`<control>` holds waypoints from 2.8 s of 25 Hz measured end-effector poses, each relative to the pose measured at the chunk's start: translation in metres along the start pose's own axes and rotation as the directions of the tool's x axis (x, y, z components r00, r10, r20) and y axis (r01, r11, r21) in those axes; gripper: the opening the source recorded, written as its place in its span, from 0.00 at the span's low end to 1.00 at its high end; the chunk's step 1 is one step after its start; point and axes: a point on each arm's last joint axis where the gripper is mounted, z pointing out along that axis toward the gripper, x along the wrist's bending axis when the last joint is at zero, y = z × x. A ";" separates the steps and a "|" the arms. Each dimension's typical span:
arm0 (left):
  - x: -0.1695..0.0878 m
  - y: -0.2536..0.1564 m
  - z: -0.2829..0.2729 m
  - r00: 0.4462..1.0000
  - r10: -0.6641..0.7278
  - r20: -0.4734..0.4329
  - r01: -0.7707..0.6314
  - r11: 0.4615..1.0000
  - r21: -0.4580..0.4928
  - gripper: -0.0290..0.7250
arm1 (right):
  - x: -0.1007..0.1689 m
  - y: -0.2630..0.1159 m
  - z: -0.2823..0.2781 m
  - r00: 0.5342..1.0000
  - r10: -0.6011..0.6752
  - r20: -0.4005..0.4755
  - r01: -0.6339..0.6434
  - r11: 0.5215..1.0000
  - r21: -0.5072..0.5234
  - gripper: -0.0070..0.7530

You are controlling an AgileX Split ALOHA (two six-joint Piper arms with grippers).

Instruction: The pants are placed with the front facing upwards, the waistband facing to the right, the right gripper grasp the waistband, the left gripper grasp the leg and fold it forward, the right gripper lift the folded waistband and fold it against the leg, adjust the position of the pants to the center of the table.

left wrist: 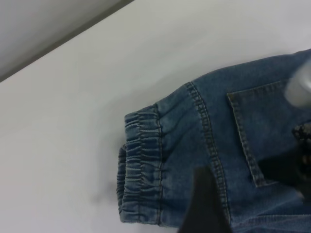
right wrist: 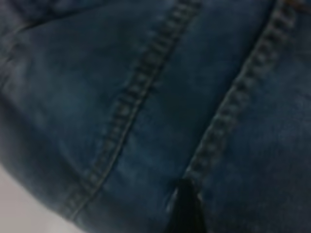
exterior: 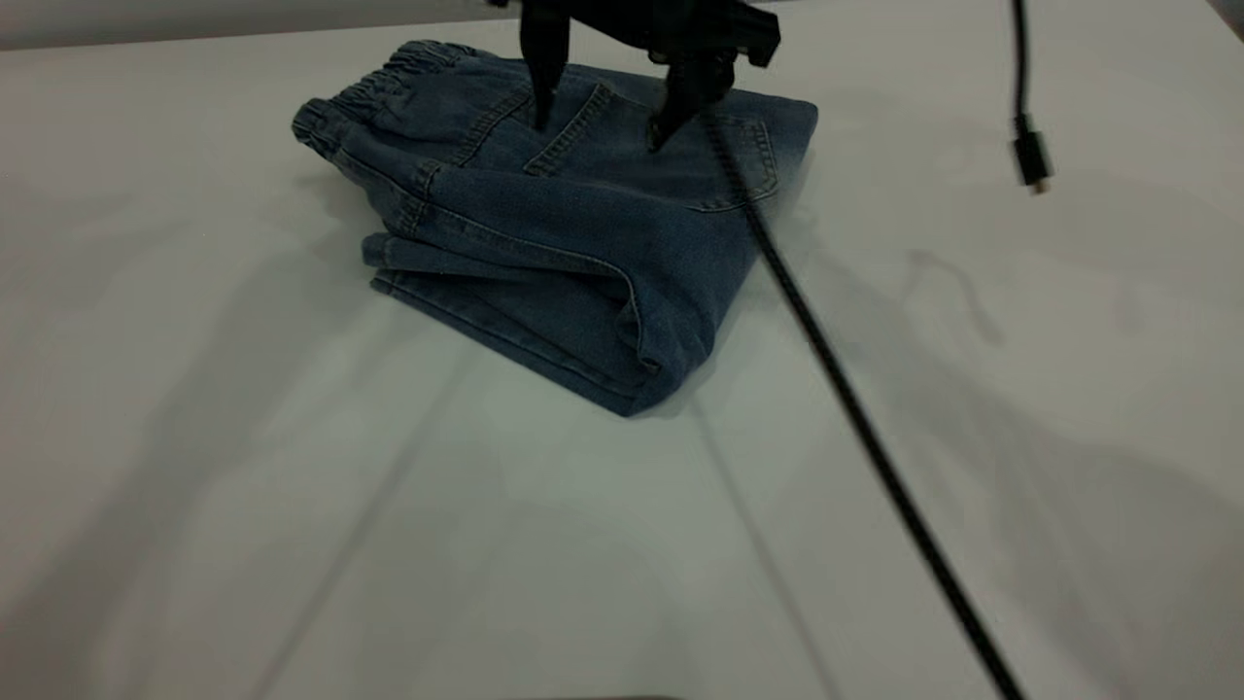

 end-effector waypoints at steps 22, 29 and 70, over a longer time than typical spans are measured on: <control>-0.003 -0.005 0.000 0.999 -0.042 0.028 0.040 0.998 0.057 0.65 | -0.001 -0.007 0.059 0.874 0.486 -0.018 -0.480 0.868 0.130 0.70; -0.003 -0.005 0.000 0.999 -0.042 0.028 0.040 0.998 0.057 0.65 | 0.008 -0.020 0.061 0.957 0.290 0.011 -0.288 0.944 0.158 0.70; 0.002 0.004 -0.104 0.999 -0.007 -0.048 0.004 0.998 -0.058 0.65 | 0.096 -0.052 -0.117 0.719 -0.631 0.292 0.657 0.753 0.009 0.65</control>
